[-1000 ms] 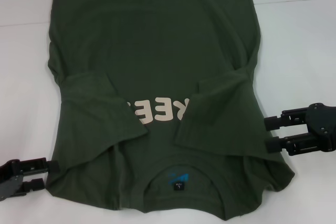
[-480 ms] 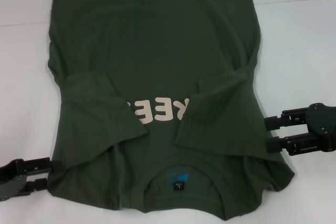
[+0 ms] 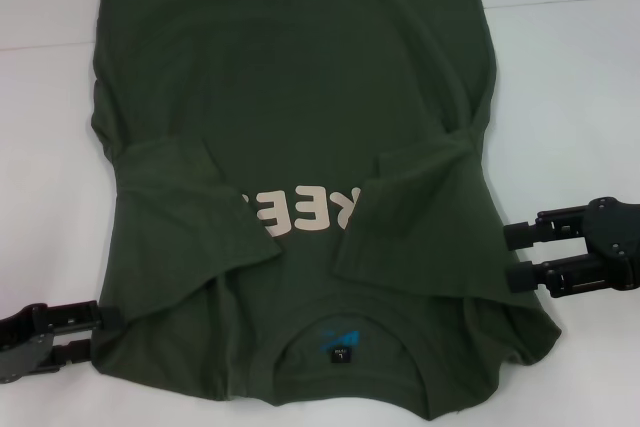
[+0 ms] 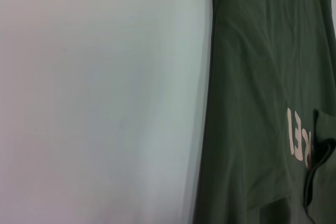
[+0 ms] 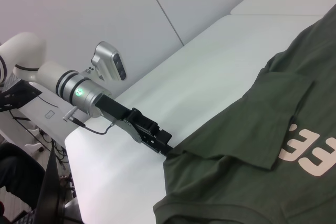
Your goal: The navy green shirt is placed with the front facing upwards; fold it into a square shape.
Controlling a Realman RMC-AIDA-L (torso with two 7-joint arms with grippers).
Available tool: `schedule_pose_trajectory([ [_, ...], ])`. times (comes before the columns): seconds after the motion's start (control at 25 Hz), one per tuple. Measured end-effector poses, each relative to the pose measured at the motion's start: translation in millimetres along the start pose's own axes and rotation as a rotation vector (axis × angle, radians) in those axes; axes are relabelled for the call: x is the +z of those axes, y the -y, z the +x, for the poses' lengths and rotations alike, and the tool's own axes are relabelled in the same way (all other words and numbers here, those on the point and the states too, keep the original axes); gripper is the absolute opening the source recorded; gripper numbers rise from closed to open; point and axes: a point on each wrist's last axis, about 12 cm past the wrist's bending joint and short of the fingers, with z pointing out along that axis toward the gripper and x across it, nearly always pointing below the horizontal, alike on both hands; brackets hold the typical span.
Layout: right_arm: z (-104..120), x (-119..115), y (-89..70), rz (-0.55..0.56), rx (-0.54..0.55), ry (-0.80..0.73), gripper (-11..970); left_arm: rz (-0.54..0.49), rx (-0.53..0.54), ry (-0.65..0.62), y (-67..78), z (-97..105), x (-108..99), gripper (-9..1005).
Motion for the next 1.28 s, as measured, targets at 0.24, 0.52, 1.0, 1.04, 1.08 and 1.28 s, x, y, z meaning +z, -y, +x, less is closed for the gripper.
schedule_pose_trajectory([
  [0.24,-0.2,0.8,-0.1,-0.002,0.000,0.001,763,-0.001,-0.003,0.003,-0.3,-0.3,-0.3,763],
  [0.52,0.0,0.7,-0.3,-0.003,0.000,0.000,762,-0.004,-0.006,0.012,-1.0,-0.7,-1.5,769],
  [1.0,0.0,0.6,-0.3,-0.003,0.000,0.001,762,-0.003,-0.005,0.007,-0.3,-0.9,0.0,769],
  [1.04,-0.1,0.6,-0.3,-0.003,0.000,0.002,762,-0.003,-0.005,0.006,-0.4,-0.8,0.0,769],
  [1.08,-0.2,0.6,-0.3,-0.003,-0.001,0.002,762,-0.002,-0.006,0.006,-0.5,-0.6,0.0,770],
  [1.28,-1.4,1.0,-0.2,-0.004,-0.004,0.003,761,0.000,-0.009,0.001,-1.0,0.9,-0.2,767],
])
